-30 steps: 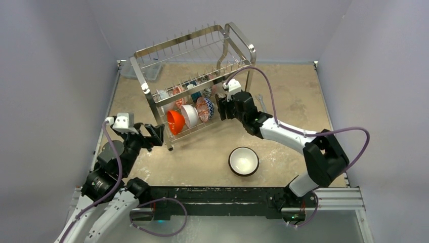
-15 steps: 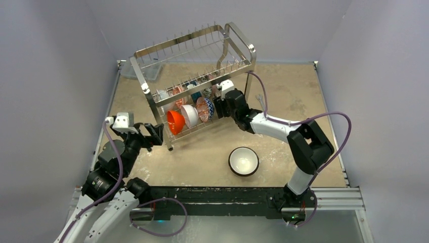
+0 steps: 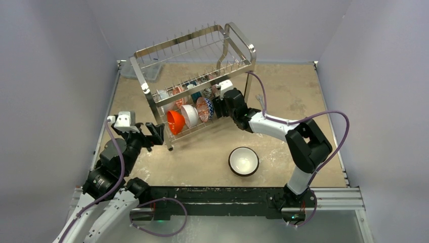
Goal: Load the bowls into the dish rack
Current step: Place the bowl in the dish rack.
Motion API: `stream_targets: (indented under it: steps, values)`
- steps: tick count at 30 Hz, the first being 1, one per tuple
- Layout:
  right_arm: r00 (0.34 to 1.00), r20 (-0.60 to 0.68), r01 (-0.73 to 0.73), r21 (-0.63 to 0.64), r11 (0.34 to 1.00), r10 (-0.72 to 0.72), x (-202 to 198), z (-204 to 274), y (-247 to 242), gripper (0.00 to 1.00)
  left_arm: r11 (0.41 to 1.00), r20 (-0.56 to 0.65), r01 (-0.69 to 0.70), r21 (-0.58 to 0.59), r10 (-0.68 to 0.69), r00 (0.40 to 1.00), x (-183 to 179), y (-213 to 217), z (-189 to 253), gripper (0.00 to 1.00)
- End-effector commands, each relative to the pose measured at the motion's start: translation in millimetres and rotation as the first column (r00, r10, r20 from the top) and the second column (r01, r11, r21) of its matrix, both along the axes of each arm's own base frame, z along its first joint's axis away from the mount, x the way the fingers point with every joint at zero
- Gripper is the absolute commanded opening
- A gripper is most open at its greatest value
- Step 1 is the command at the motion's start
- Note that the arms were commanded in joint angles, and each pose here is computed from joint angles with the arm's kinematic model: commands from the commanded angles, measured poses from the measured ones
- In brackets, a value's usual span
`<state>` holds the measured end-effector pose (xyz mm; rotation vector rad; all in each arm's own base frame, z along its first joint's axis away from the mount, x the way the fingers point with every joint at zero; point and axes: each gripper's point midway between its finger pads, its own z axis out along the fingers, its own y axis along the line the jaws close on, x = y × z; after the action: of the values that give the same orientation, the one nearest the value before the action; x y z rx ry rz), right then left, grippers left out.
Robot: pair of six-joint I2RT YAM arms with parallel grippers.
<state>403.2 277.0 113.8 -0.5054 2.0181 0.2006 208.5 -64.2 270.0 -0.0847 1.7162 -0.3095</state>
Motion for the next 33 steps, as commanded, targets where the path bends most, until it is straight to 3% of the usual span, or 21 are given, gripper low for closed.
stream_targets:
  steps: [1, 3, 5, 20, 33]
  values:
    - [0.998, 0.064, 0.022, 0.048, 0.999, -0.025, 5.1, 40.7, 1.1, 0.81, 1.000, 0.001, 0.002, -0.017, -0.002, 1.000, 2.8, -3.3, 1.5, 0.98]
    - [0.997, 0.067, 0.031, 0.054, 0.998, -0.035, 3.5, 43.8, -1.5, 0.95, 1.000, -0.001, 0.003, -0.015, -0.003, 1.000, 3.3, -3.7, 1.1, 0.98]
    - [0.997, 0.067, 0.036, 0.060, 0.998, -0.040, 1.7, 47.1, -3.2, 0.99, 1.000, -0.004, 0.003, -0.014, -0.003, 1.000, 3.8, -4.0, 0.4, 0.98]
    - [0.999, -0.023, 0.048, 0.143, 0.989, -0.045, -35.1, 54.4, -16.5, 0.99, 1.000, -0.022, 0.015, -0.004, -0.015, 1.000, 6.1, -7.8, -3.8, 0.98]
    - [0.995, -0.103, 0.041, 0.295, 0.955, -0.011, -59.6, 49.5, -59.9, 0.95, 0.981, -0.053, 0.190, -0.024, -0.191, 0.980, 16.6, -50.6, -6.2, 0.73]
